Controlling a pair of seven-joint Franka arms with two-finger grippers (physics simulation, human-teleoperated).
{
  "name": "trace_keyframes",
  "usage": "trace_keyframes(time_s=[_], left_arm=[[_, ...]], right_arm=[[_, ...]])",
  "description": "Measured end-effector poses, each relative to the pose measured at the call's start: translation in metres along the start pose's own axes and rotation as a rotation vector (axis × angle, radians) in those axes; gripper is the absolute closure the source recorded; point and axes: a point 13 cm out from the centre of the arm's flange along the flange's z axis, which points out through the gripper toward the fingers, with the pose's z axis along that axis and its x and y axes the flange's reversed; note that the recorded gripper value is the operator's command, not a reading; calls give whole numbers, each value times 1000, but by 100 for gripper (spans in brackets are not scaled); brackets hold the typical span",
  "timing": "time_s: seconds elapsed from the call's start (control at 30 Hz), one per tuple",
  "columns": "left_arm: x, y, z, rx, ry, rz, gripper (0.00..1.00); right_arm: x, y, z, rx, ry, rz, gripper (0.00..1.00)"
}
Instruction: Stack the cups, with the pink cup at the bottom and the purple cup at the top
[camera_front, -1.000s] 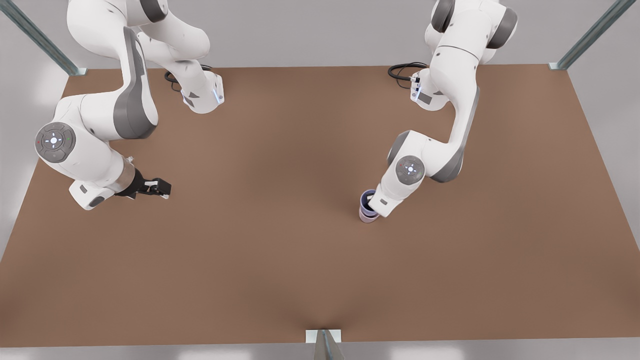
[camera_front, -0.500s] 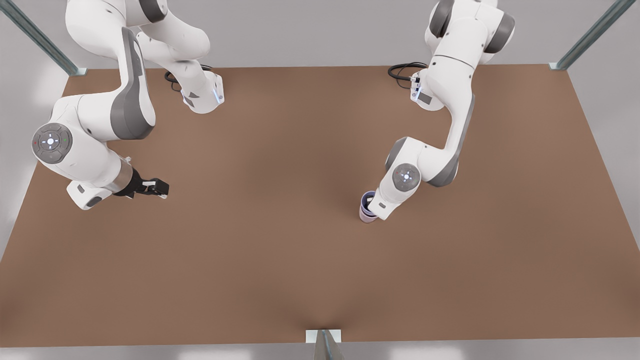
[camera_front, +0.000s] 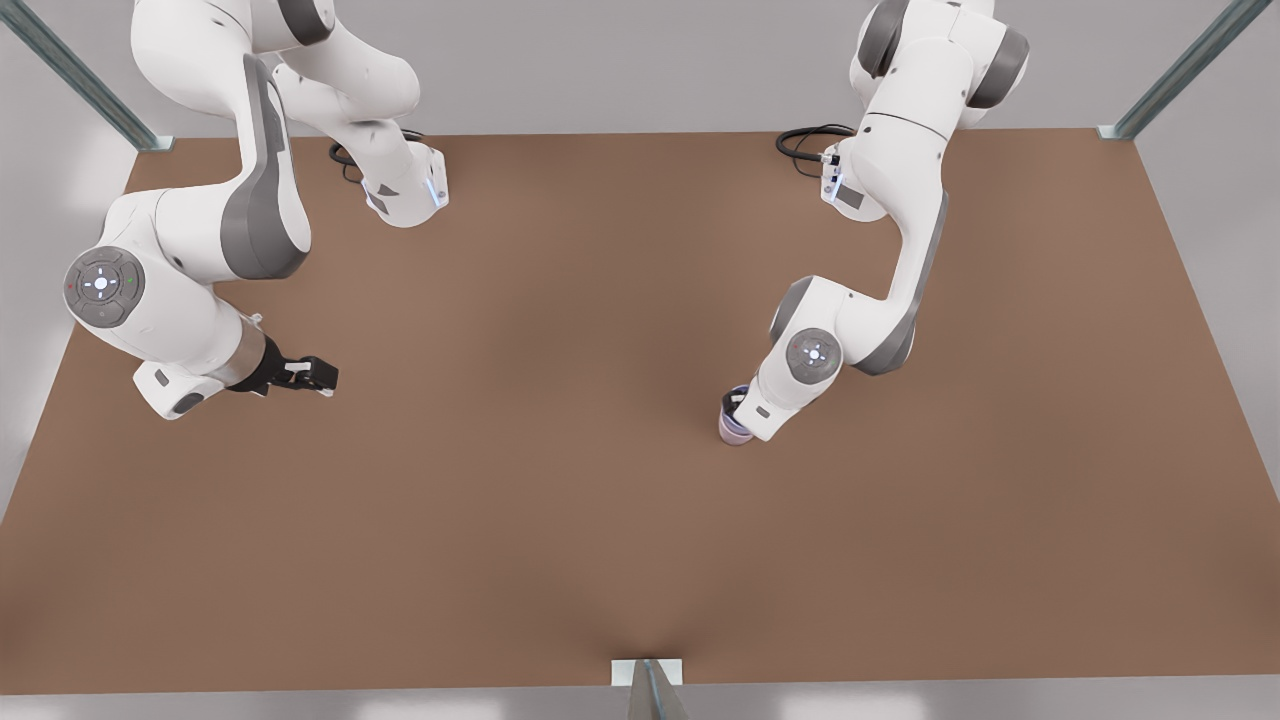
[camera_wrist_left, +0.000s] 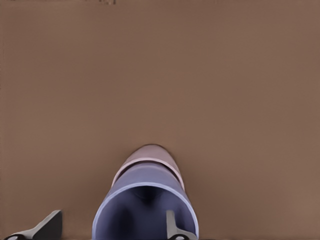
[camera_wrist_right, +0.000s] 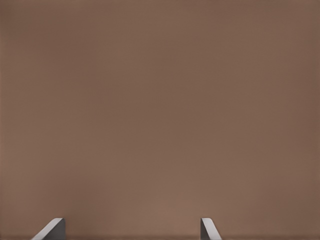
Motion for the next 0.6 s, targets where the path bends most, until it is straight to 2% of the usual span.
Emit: trace_keyframes(time_s=[0.17, 0.27, 0.43, 0.6], left_arm=[[0, 1, -20, 3, -20, 0, 0], [4, 8, -76, 24, -52, -5, 1], [-17, 127, -229, 4, -132, -74, 0], [-9, 185, -247, -56, -59, -52, 0]], right_arm=[[0, 0, 1, 1, 2, 0, 0], [0, 0, 1, 1, 1, -1, 0], [-1, 0, 1, 1, 2, 0, 0], [-1, -1, 1, 1, 2, 1, 0]])
